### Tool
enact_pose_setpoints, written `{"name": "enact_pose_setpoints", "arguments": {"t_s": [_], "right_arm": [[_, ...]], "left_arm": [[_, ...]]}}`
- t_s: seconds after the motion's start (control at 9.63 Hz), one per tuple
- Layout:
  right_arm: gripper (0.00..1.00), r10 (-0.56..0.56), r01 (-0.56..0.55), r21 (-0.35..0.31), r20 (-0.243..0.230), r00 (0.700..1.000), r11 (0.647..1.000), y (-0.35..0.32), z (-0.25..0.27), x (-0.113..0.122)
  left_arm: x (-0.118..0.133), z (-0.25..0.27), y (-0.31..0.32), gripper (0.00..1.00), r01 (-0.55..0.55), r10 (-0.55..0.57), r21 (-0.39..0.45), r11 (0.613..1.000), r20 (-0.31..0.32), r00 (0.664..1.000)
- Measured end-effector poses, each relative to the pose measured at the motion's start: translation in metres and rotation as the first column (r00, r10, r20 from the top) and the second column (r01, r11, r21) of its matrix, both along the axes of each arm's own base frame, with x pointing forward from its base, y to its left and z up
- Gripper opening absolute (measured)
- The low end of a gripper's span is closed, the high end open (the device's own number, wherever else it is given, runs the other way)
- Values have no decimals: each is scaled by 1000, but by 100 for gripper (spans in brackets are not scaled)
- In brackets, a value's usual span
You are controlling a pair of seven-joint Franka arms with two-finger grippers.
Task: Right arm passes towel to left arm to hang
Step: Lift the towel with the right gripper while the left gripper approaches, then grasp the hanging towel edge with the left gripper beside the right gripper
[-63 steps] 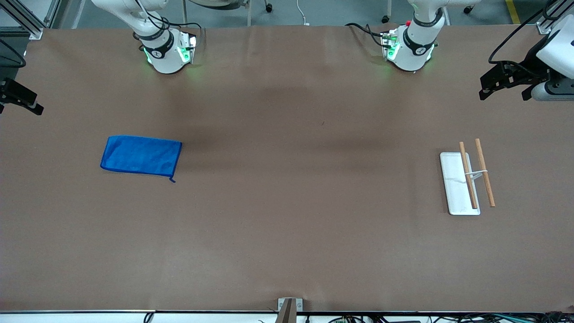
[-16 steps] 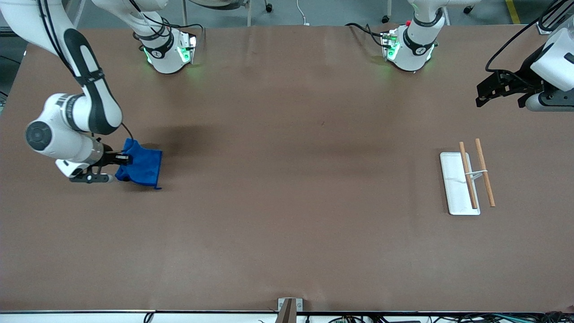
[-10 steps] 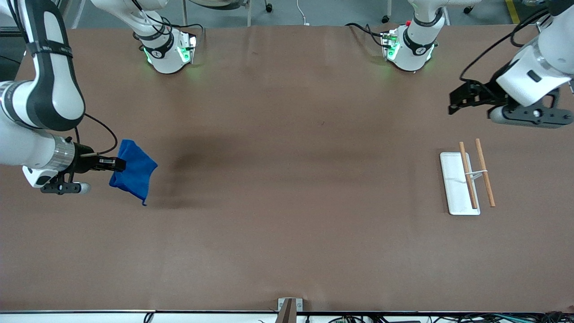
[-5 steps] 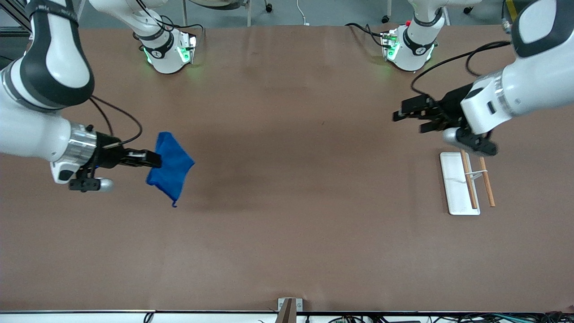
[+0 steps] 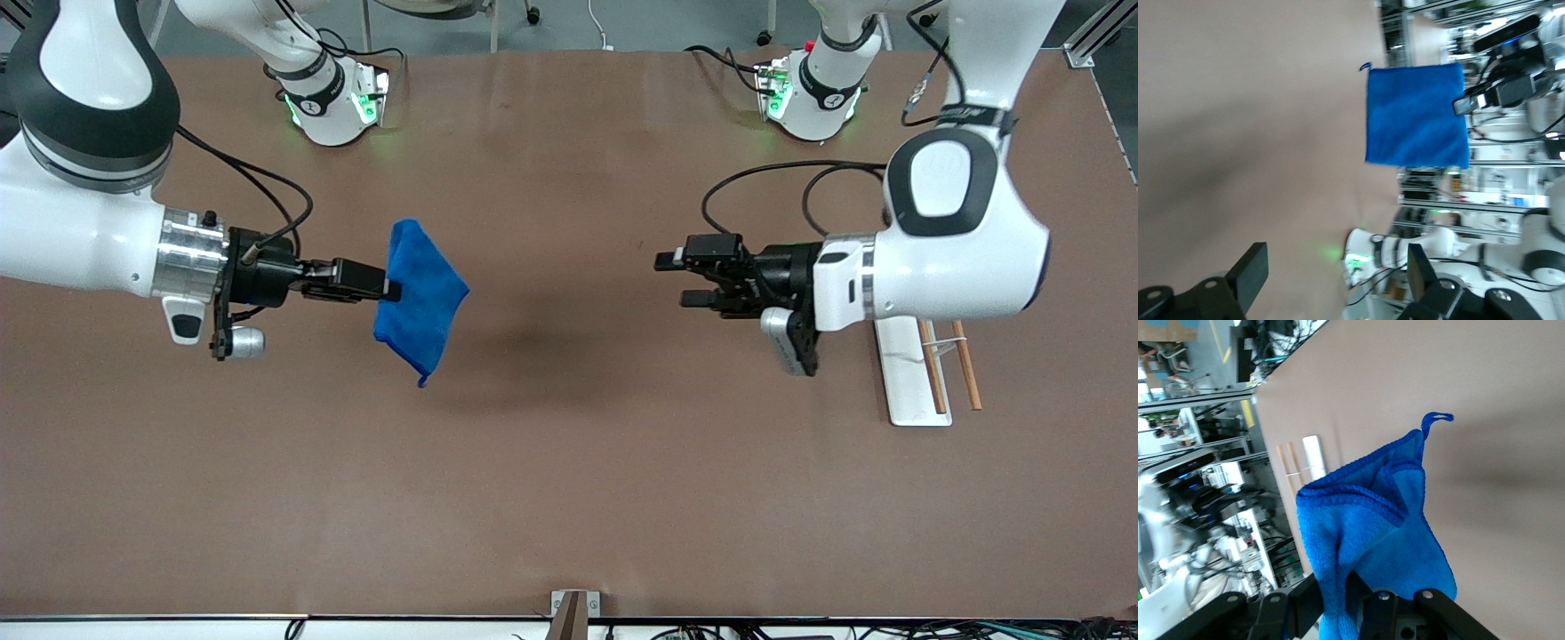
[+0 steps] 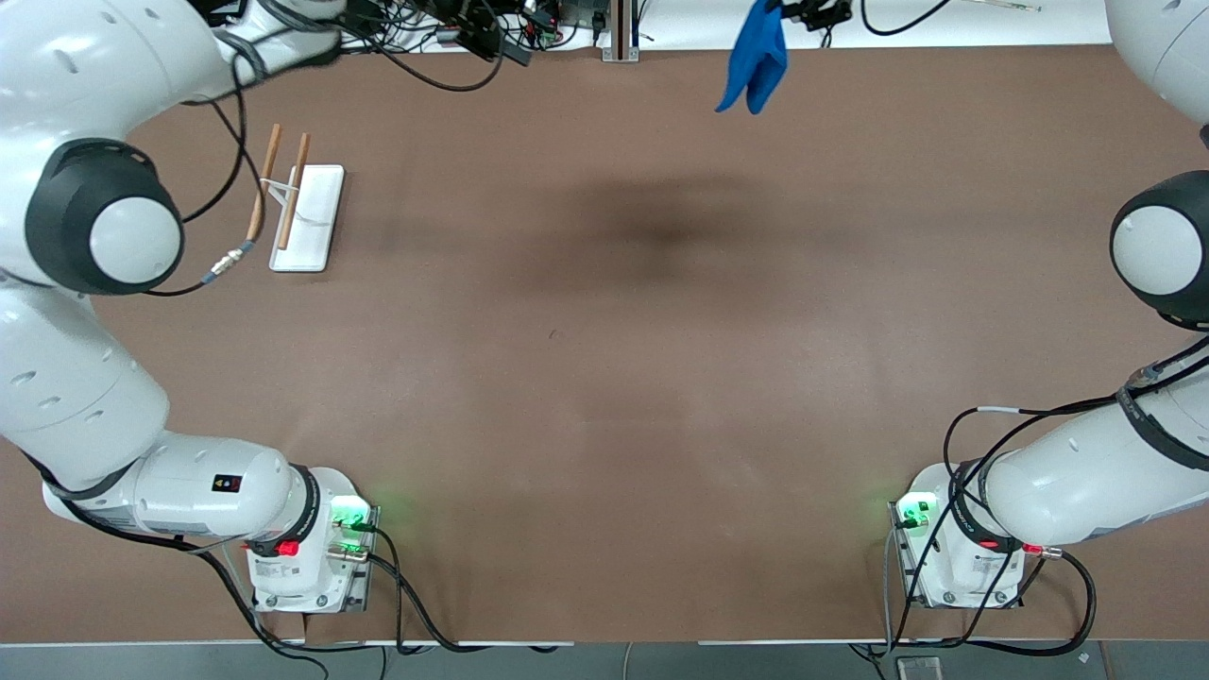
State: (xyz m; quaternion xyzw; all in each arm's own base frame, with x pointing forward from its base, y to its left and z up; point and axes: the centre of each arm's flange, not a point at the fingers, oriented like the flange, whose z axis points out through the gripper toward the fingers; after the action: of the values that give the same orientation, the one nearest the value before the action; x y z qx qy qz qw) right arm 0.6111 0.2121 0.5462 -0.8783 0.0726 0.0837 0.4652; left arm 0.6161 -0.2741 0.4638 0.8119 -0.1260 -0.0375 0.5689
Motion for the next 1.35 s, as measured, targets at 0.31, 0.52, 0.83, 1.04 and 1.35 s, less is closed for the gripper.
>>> {"name": "enact_pose_setpoints", "arguments": {"t_s": [0.31, 0.52, 0.83, 1.04, 1.35], "right_arm": [[14, 5, 2, 173, -40, 999, 985, 36, 13, -9], [14, 5, 17, 296, -73, 997, 955, 52, 24, -13], [14, 10, 25, 373, -91, 996, 927, 85, 32, -23], [14, -11, 40, 372, -82, 997, 928, 105, 31, -29], [14, -11, 40, 367, -80, 997, 929, 116, 29, -32]], "left_arm": [[-5, -55, -35, 85, -75, 47, -308, 948, -99, 994], [-15, -74, -66, 81, -122, 56, -435, 892, -161, 985], [-41, -116, -124, 73, -186, 54, -589, 787, -235, 971], [-47, -111, -137, 70, -187, 38, -612, 769, -249, 968], [-38, -95, -125, 66, -193, 26, -633, 749, -262, 965]]}}
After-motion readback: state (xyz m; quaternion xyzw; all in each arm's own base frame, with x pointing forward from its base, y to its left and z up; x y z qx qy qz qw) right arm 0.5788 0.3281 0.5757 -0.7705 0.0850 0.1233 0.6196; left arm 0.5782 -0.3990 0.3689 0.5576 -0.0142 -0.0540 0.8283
